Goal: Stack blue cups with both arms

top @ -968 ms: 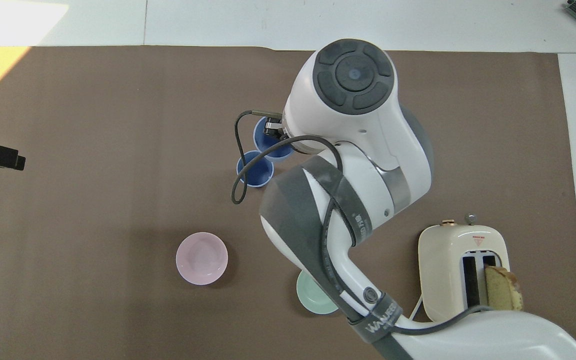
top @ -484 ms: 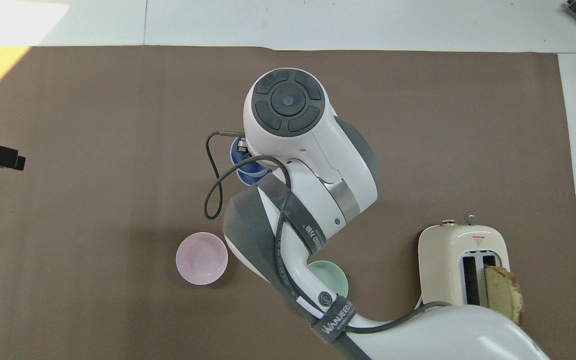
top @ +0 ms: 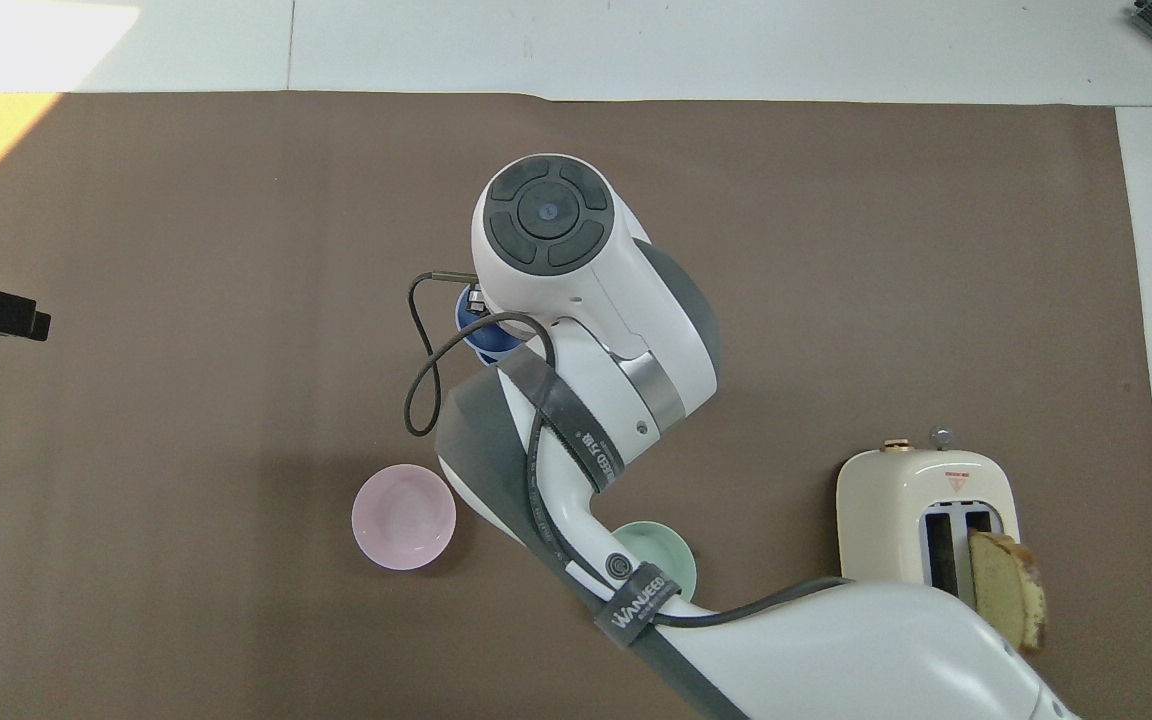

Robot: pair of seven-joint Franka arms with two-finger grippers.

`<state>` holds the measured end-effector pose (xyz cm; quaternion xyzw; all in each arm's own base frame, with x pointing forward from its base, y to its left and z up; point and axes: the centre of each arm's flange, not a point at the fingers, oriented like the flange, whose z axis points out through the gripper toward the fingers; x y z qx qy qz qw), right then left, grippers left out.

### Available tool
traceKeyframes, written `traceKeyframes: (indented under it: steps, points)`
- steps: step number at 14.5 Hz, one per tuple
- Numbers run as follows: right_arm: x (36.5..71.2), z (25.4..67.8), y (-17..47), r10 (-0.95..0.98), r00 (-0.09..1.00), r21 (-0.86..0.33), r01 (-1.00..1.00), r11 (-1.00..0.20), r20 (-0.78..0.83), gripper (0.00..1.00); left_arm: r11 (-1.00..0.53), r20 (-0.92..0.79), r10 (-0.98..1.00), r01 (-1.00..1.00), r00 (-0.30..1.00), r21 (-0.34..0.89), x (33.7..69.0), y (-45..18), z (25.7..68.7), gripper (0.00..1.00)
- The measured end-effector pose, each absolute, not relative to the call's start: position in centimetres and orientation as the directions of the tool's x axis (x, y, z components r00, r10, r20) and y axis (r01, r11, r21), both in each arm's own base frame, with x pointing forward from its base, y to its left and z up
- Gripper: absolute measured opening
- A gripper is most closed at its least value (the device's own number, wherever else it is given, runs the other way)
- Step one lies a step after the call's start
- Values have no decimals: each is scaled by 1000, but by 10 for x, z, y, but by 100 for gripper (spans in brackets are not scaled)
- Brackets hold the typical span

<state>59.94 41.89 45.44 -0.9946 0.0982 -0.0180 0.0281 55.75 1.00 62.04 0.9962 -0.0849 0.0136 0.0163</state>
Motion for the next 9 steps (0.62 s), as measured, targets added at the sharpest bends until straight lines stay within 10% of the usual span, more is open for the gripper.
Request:
traceKeyframes:
  steps: [4, 9]
  points:
    - [603, 444, 419, -201, 979, -70, -198, -978, 41, 10, -985, 30, -169, -170, 985, 30, 557, 10, 621, 100]
    - [604, 442, 416, -203, 978, -62, -200, -978, 40, 64, -985, 31, -169, -170, 985, 30, 557, 10, 621, 100]
